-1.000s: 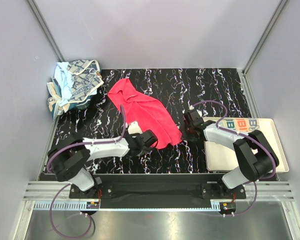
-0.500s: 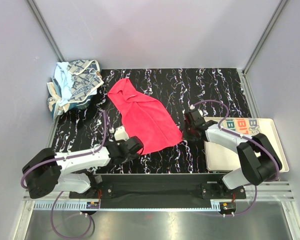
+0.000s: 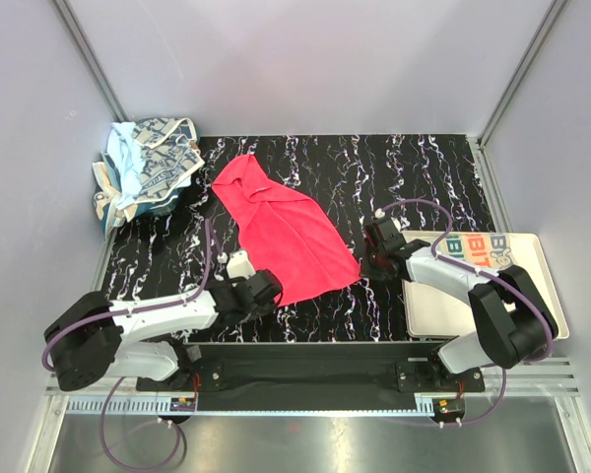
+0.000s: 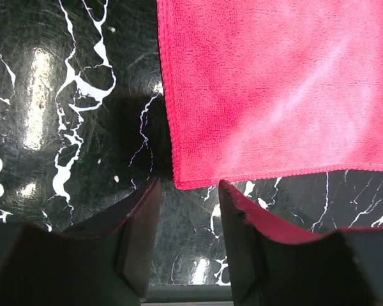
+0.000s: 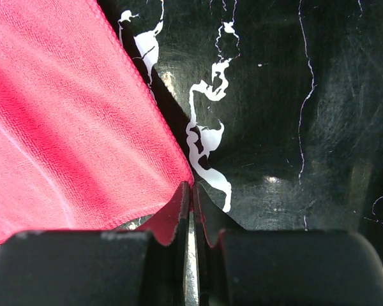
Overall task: Fold and stack the towels
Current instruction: Flatten out the crumpled towel
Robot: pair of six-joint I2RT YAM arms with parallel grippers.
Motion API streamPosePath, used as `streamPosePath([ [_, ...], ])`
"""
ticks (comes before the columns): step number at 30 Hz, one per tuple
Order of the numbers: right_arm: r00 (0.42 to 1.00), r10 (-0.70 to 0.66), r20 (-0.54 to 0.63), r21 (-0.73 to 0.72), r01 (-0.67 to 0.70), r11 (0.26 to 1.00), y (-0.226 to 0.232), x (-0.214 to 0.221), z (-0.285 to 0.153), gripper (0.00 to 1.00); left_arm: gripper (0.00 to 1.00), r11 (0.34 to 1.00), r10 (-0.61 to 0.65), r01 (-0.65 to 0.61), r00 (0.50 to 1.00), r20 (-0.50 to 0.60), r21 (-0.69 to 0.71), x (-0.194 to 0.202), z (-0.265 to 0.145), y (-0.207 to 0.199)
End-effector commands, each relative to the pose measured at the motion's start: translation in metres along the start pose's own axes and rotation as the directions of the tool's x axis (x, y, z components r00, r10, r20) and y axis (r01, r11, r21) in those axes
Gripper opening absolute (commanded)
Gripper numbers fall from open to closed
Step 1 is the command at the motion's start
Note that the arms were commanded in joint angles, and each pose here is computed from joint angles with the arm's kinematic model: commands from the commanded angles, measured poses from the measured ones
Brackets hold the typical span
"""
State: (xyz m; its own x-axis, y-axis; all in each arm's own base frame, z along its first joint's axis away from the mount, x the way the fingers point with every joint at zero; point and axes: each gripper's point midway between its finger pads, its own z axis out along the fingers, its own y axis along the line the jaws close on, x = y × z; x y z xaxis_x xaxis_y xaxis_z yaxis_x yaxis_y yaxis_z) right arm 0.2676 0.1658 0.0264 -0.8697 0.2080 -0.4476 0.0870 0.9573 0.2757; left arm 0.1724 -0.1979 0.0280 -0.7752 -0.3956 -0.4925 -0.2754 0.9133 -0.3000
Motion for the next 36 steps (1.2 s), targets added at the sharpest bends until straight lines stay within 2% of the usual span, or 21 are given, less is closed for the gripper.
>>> streamPosePath([
  [1, 1.0, -0.016, 0.024, -0.012, 0.016, 1.0, 0.004, -0.003, -0.003, 0.09, 0.48, 1.0, -0.004, 0.004, 1.0, 0.007, -0.009, 0.001, 0.003, 0.001],
  [5, 1.0, -0.021, 0.021, -0.004, 0.021, 1.0, 0.002, -0.002, -0.001, 0.09, 0.52, 1.0, 0.001, -0.001, 1.0, -0.006, -0.025, 0.006, 0.009, 0.002],
  [10, 0.999, -0.021, 0.025, -0.001, 0.021, 1.0, 0.001, -0.003, -0.002, 0.09, 0.51, 1.0, 0.006, -0.006, 1.0, -0.009, -0.021, 0.01, 0.021, -0.006],
  [17, 0.999, -0.03, 0.044, 0.007, 0.029, 1.0, -0.001, -0.006, -0.01, 0.09, 0.19, 0.997, 0.012, -0.015, 0.999, -0.041, -0.081, 0.023, 0.031, 0.008],
  [18, 0.999, -0.03, 0.043, 0.005, 0.029, 1.0, -0.001, -0.006, -0.01, 0.09, 0.09, 0.997, 0.009, -0.012, 0.999, -0.04, -0.074, 0.022, 0.03, 0.008],
  [19, 0.999, -0.03, 0.043, 0.009, 0.029, 1.0, -0.001, -0.006, -0.01, 0.09, 0.03, 0.997, 0.01, -0.013, 0.999, -0.038, -0.071, 0.022, 0.029, 0.007],
  [20, 0.998, -0.03, 0.048, 0.003, 0.03, 1.0, 0.0, -0.007, -0.011, 0.09, 0.0, 0.997, 0.011, -0.013, 0.999, -0.03, -0.07, 0.019, 0.028, 0.008],
  [23, 0.998, -0.039, 0.057, -0.016, 0.04, 0.999, 0.005, -0.012, -0.017, 0.08, 0.0, 0.998, 0.03, -0.029, 1.0, 0.008, -0.056, 0.005, 0.016, 0.002],
  [28, 0.99, -0.076, 0.117, -0.078, 0.085, 0.993, 0.026, -0.039, -0.053, 0.0, 0.0, 0.988, 0.149, -0.153, 0.983, 0.111, 0.028, -0.045, -0.033, -0.034],
  [30, 0.976, -0.078, 0.203, -0.137, 0.108, 0.985, 0.046, -0.067, -0.084, 0.0, 0.0, 0.981, 0.185, -0.193, 0.968, 0.169, 0.032, -0.07, -0.057, -0.041],
  [31, 0.971, -0.087, 0.224, -0.148, 0.122, 0.981, 0.05, -0.074, -0.097, 0.0, 0.0, 0.975, 0.192, -0.212, 0.954, 0.229, 0.064, -0.093, -0.078, -0.058],
  [32, 0.952, -0.074, 0.298, -0.193, 0.136, 0.972, 0.064, -0.095, -0.125, 0.0, 0.0, 0.973, 0.182, -0.213, 0.948, 0.263, 0.094, -0.106, -0.096, -0.064],
  [34, 0.929, -0.078, 0.362, -0.248, 0.176, 0.953, 0.079, -0.112, -0.158, 0.0, 0.0, 0.964, 0.178, -0.234, 0.921, 0.346, 0.125, -0.14, -0.135, -0.079],
  [35, 0.899, -0.057, 0.435, -0.299, 0.203, 0.932, 0.094, -0.131, -0.192, 0.0, 0.0, 0.96, 0.176, -0.242, 0.913, 0.369, 0.141, -0.15, -0.149, -0.083],
  [36, 0.884, -0.051, 0.465, -0.321, 0.222, 0.921, 0.101, -0.139, -0.209, 0.0, 0.0, 0.954, 0.166, -0.25, 0.902, 0.398, 0.167, -0.162, -0.168, -0.088],
])
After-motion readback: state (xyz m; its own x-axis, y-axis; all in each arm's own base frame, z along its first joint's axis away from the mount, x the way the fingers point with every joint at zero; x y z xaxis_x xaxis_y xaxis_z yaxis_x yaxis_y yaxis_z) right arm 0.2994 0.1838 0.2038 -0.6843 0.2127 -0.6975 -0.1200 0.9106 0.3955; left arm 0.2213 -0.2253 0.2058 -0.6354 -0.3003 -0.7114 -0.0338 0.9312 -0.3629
